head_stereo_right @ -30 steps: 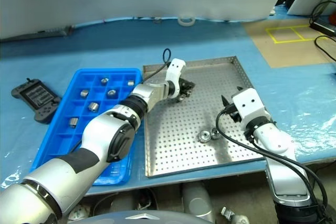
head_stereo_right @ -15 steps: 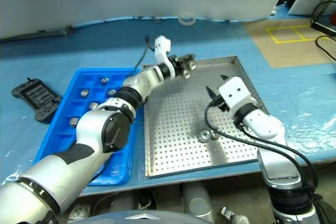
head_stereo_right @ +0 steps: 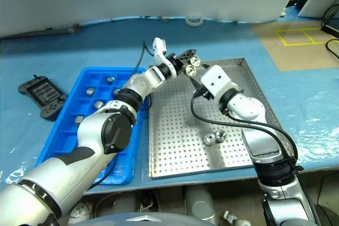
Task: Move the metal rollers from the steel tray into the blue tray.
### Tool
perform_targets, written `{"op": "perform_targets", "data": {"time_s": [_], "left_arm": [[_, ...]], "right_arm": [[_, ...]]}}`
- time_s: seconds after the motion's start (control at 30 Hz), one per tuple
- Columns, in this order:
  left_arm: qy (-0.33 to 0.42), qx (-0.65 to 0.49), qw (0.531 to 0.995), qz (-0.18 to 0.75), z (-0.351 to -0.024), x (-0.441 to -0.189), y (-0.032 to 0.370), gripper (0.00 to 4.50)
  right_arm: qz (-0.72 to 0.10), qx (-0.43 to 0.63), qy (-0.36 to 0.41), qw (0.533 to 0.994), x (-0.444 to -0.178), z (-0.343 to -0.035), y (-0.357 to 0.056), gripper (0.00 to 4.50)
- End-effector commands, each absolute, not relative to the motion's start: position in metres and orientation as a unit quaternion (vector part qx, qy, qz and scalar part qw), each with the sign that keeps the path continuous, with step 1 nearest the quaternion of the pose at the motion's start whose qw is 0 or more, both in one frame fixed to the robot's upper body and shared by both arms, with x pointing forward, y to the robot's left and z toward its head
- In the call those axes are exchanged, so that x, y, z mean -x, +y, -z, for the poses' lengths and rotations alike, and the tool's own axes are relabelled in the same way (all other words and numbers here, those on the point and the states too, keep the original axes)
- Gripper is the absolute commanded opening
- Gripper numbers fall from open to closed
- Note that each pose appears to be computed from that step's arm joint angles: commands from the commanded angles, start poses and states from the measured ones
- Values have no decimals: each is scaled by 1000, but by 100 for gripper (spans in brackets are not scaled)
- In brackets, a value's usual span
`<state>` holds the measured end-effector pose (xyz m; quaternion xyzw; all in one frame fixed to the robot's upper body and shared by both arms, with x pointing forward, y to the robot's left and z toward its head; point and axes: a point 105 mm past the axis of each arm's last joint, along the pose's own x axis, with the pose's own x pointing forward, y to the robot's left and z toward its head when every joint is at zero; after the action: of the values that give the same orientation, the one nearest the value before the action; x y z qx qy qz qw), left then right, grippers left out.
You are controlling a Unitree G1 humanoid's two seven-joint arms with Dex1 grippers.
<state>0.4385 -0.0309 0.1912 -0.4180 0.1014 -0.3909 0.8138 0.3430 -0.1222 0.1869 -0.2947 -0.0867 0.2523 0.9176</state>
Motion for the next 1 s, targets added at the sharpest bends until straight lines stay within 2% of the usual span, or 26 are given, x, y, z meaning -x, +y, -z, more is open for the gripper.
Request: {"op": "perform_targets", "data": {"time_s": [0.03, 0.9, 1.0], "left_arm": [[73, 422, 808, 405, -212, -438, -35, 75], [81, 427, 803, 408, -213, -436, -39, 75], [81, 424, 802, 412, -213, -435, -40, 75]], "right_arm": [[-245, 299, -110, 916, -347, -195, -117, 271], [-257, 320, -103, 906, -357, -173, -105, 271], [-257, 317, -108, 907, -357, -174, -105, 214]]}}
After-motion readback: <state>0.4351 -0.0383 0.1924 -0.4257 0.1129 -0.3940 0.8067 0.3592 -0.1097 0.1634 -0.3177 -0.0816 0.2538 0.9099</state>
